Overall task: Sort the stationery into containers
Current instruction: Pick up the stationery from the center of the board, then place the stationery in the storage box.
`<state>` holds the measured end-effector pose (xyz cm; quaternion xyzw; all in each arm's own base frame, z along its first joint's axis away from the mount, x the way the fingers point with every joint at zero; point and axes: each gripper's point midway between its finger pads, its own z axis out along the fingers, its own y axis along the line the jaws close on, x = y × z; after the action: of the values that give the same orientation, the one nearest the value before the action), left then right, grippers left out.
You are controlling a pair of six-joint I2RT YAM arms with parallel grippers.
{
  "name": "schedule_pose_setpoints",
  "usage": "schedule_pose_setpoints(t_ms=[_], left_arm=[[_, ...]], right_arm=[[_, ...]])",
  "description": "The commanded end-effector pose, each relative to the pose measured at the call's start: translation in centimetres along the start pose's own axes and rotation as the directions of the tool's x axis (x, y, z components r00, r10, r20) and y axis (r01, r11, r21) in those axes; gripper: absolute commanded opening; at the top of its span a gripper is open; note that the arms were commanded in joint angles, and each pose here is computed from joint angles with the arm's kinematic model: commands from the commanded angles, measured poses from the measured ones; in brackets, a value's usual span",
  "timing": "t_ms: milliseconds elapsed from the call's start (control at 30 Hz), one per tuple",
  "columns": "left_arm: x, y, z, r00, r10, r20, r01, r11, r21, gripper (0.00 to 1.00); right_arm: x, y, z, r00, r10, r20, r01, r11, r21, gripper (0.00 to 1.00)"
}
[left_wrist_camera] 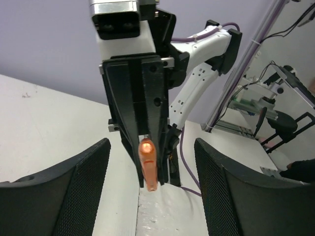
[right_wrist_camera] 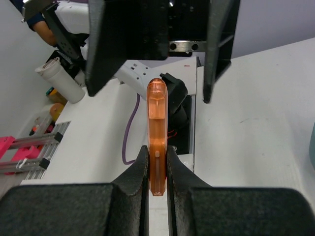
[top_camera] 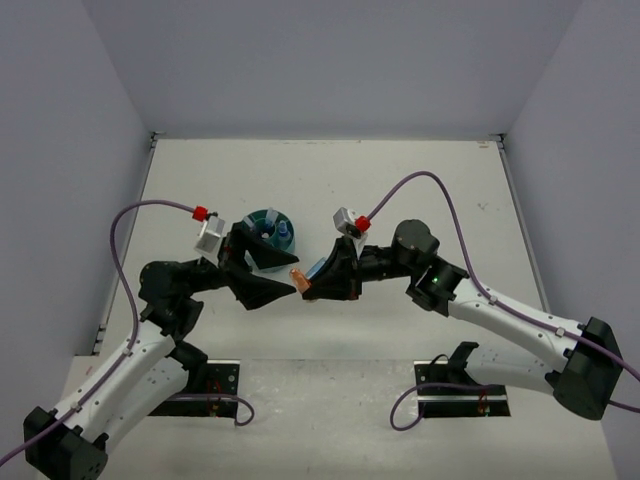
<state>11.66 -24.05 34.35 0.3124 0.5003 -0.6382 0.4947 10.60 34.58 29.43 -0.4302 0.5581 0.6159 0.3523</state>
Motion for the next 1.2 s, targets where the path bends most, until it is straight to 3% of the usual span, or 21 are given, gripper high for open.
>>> schedule_pose_setpoints(t_ms=[0,133,267,433,467,533,567,600,633,667,700,733,800,900,967,1033,1100,1133,1167], left_arm=[[-2.1,0.2,0.8,0.996,0.068,0.065,-0.067,0.998,-0.015,0.69],[-2.4,0.0,1.2,0.995,0.064,0.073,-0.063,0.998,-0.008,0.51],[-2.2,-0.7,1.6,0.997,0.054,0.063,-0.055,0.998,0.027,0.20],[-0.9,-0.9,2.2,1.000,0.018,0.018,-0.019,0.998,0.064,0.16],[-0.7,-0.7,2.3,1.000,0.008,0.008,-0.008,0.998,0.066,0.14],[-0.6,-0.7,2.5,1.000,0.000,0.002,0.000,0.998,0.068,0.00],[-0.6,-0.6,2.6,1.000,0.002,0.001,-0.002,0.998,0.064,0.00],[-0.7,-0.3,2.7,1.000,0.012,-0.002,-0.012,0.999,0.050,0.00],[-1.0,0.2,2.7,1.000,0.026,0.004,-0.027,0.999,0.022,0.00],[-1.6,0.8,2.8,0.999,0.034,0.016,-0.034,0.999,-0.025,0.00],[-2.0,1.6,2.9,0.999,0.033,0.014,-0.031,0.996,-0.085,0.00],[-2.6,2.6,2.8,0.999,0.044,0.017,-0.041,0.987,-0.157,0.00],[-4.1,5.1,2.1,0.995,0.103,0.015,-0.092,0.940,-0.330,0.00],[-7.7,10.3,-1.2,0.988,0.134,0.071,-0.048,0.721,-0.691,0.00],[-10.7,14.0,-5.9,0.972,0.222,0.074,-0.028,0.423,-0.906,0.00],[-12.8,15.5,-10.2,0.947,0.317,0.050,-0.002,0.162,-0.987,0.00],[-13.8,16.4,-13.3,0.920,0.392,0.017,0.024,-0.013,-1.000,0.00],[-14.5,17.0,-14.0,0.895,0.445,0.029,0.056,-0.047,-0.997,0.00],[-14.8,17.5,-13.8,0.885,0.464,0.036,0.047,-0.013,-0.999,0.00]], right_arm=[[-2.3,2.1,0.0,0.995,-0.093,0.042,0.096,0.992,-0.076,0.00],[-2.2,1.3,0.1,0.995,-0.089,0.040,0.091,0.995,-0.041,0.00],[-2.8,1.0,0.4,0.995,-0.087,0.049,0.088,0.996,-0.029,0.00],[-3.7,1.2,0.5,0.994,-0.093,0.064,0.095,0.995,-0.028,0.00],[-3.9,1.2,0.5,0.993,-0.096,0.067,0.098,0.995,-0.028,0.00],[-4.0,1.3,0.5,0.992,-0.101,0.070,0.103,0.994,-0.025,0.00],[-4.0,1.1,0.4,0.992,-0.102,0.071,0.103,0.995,-0.014,0.00],[-3.8,0.7,0.4,0.992,-0.100,0.071,0.100,0.995,0.008,0.06],[-3.8,0.3,0.3,0.992,-0.097,0.074,0.095,0.995,0.035,0.19],[-3.8,0.0,0.1,0.992,-0.096,0.080,0.091,0.994,0.062,0.44],[-3.6,-0.6,-0.1,0.993,-0.090,0.082,0.082,0.992,0.098,0.79],[-3.4,-1.5,-0.4,0.993,-0.083,0.089,0.069,0.986,0.152,0.98],[-3.0,-4.1,-1.6,0.991,-0.070,0.115,0.033,0.955,0.296,0.99],[-2.3,-6.6,-4.1,0.986,-0.062,0.155,-0.015,0.893,0.450,0.99],[-1.4,-9.6,-7.0,0.978,-0.074,0.194,-0.066,0.776,0.627,0.99],[-0.8,-10.2,-8.8,0.973,-0.078,0.218,-0.097,0.716,0.691,0.99],[-0.6,-10.3,-10.3,0.966,-0.103,0.237,-0.108,0.673,0.732,0.99],[-0.4,-10.1,-10.5,0.966,-0.108,0.234,-0.102,0.672,0.733,0.99],[-0.2,-9.7,-10.6,0.968,-0.122,0.221,-0.079,0.682,0.727,0.99]])
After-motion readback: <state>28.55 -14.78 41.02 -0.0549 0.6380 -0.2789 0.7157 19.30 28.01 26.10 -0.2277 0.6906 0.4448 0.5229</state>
